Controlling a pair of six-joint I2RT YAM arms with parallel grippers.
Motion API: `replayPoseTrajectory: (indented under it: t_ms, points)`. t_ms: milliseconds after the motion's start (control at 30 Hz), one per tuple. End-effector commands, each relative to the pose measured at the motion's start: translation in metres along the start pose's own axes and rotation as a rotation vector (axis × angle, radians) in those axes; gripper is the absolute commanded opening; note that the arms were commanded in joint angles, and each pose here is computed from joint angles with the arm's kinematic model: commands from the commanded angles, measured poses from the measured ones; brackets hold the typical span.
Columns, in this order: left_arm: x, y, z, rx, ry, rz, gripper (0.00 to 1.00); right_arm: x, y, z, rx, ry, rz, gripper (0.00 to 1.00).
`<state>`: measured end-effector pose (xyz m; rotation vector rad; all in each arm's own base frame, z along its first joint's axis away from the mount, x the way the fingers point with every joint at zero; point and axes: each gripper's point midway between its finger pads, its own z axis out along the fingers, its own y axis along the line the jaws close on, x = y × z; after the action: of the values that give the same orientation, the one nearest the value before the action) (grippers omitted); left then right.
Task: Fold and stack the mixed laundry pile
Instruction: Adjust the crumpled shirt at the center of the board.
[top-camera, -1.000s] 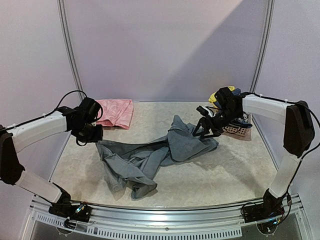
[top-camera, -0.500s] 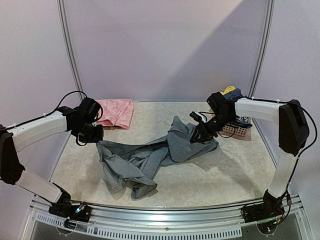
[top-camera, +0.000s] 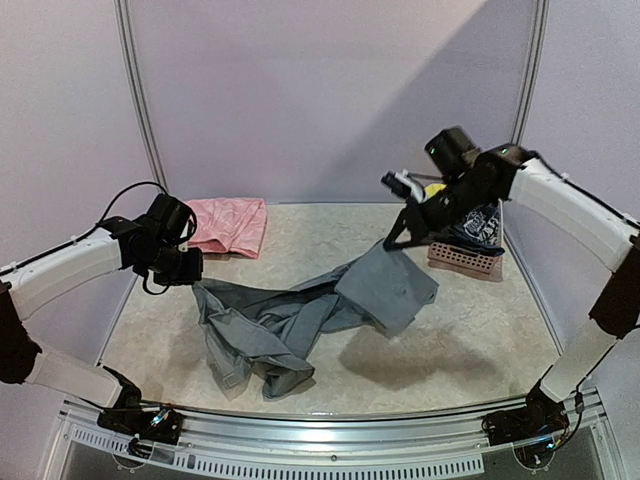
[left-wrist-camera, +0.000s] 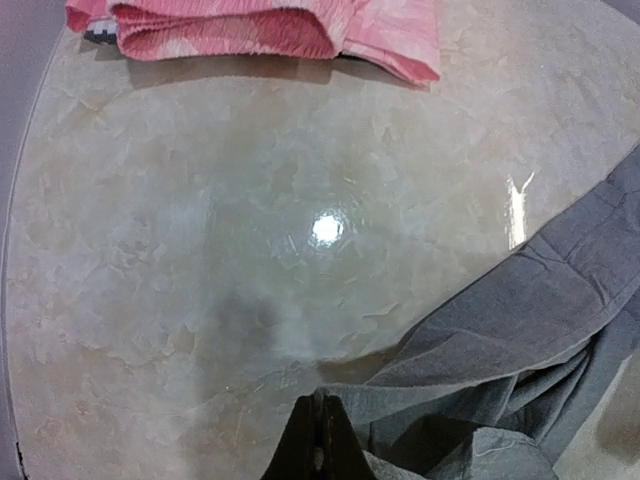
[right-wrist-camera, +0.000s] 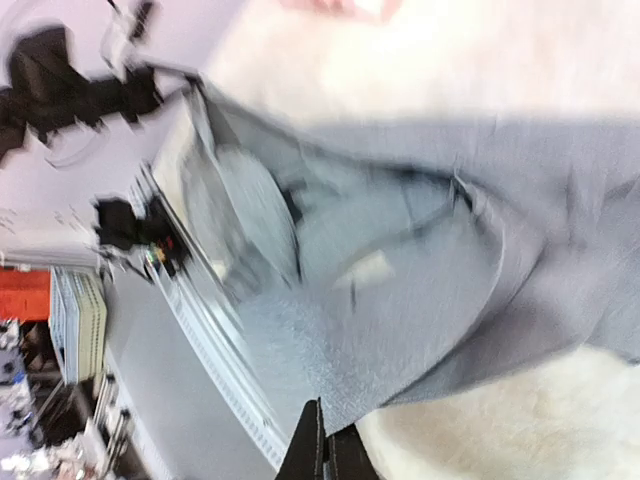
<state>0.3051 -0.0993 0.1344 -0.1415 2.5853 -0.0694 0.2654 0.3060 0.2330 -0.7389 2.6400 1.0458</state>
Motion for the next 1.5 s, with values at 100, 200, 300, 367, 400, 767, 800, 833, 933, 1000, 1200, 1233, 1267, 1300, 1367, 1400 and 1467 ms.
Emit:
replayPoseTrajectory:
  t_ms: [100, 200, 300, 367, 400, 767, 800, 833, 933, 1000, 1200, 1233, 1267, 1300, 1367, 1400, 1467]
  points:
    - [-0.032, -0.009, -0.036, 0.087, -0.141, 0.023, 0.0, -0.054, 0.043, -0.111, 0.089, -0.279, 0.017, 0.0]
    - [-0.048, -0.017, -0.056, 0.131, -0.193, 0.044, 0.0, -0.069, 0.058, -0.133, 0.043, -0.353, 0.031, 0.0]
    - [-0.066, -0.024, -0.078, 0.171, -0.256, 0.055, 0.0, -0.081, 0.076, -0.152, -0.03, -0.423, 0.038, 0.0]
    - [-0.074, -0.027, -0.092, 0.197, -0.29, 0.06, 0.0, -0.086, 0.085, -0.165, -0.074, -0.468, 0.048, 0.0]
    - [-0.077, -0.029, -0.098, 0.212, -0.302, 0.061, 0.0, -0.085, 0.087, -0.17, -0.078, -0.478, 0.052, 0.0]
    - [-0.022, -0.02, -0.064, 0.215, -0.149, 0.037, 0.0, -0.005, 0.008, -0.078, 0.036, -0.159, 0.344, 0.0]
    - [-0.014, -0.018, -0.056, 0.208, -0.121, 0.033, 0.0, -0.003, -0.002, -0.062, 0.029, -0.141, 0.384, 0.0]
    - [-0.007, -0.016, -0.048, 0.197, -0.093, 0.028, 0.0, -0.003, -0.011, -0.048, 0.024, -0.128, 0.409, 0.0]
    - [0.01, -0.013, -0.028, 0.168, -0.024, 0.017, 0.0, -0.012, -0.038, -0.012, 0.045, -0.097, 0.467, 0.0]
    - [0.016, -0.013, -0.016, 0.154, 0.01, 0.009, 0.0, -0.021, -0.059, 0.018, 0.079, -0.052, 0.489, 0.0]
    - [0.022, -0.016, 0.006, 0.131, 0.069, -0.01, 0.0, -0.024, -0.089, 0.088, 0.081, 0.093, 0.518, 0.09]
    - [0.022, -0.016, 0.008, 0.123, 0.078, -0.011, 0.0, -0.017, -0.094, 0.1, 0.096, 0.133, 0.522, 0.16]
    - [0.023, -0.015, 0.01, 0.116, 0.087, -0.01, 0.0, -0.014, -0.094, 0.105, 0.104, 0.153, 0.505, 0.23]
    - [0.023, -0.015, 0.012, 0.111, 0.093, -0.011, 0.0, -0.009, -0.097, 0.109, 0.116, 0.174, 0.502, 0.29]
    - [0.023, -0.016, 0.015, 0.107, 0.101, -0.014, 0.0, -0.004, -0.097, 0.107, 0.122, 0.18, 0.485, 0.4]
    - [0.023, -0.016, 0.016, 0.106, 0.102, -0.015, 0.0, -0.001, -0.096, 0.105, 0.121, 0.182, 0.47, 0.43]
    - [0.024, -0.016, 0.017, 0.104, 0.105, -0.02, 0.0, 0.002, -0.089, 0.096, 0.114, 0.175, 0.427, 0.52]
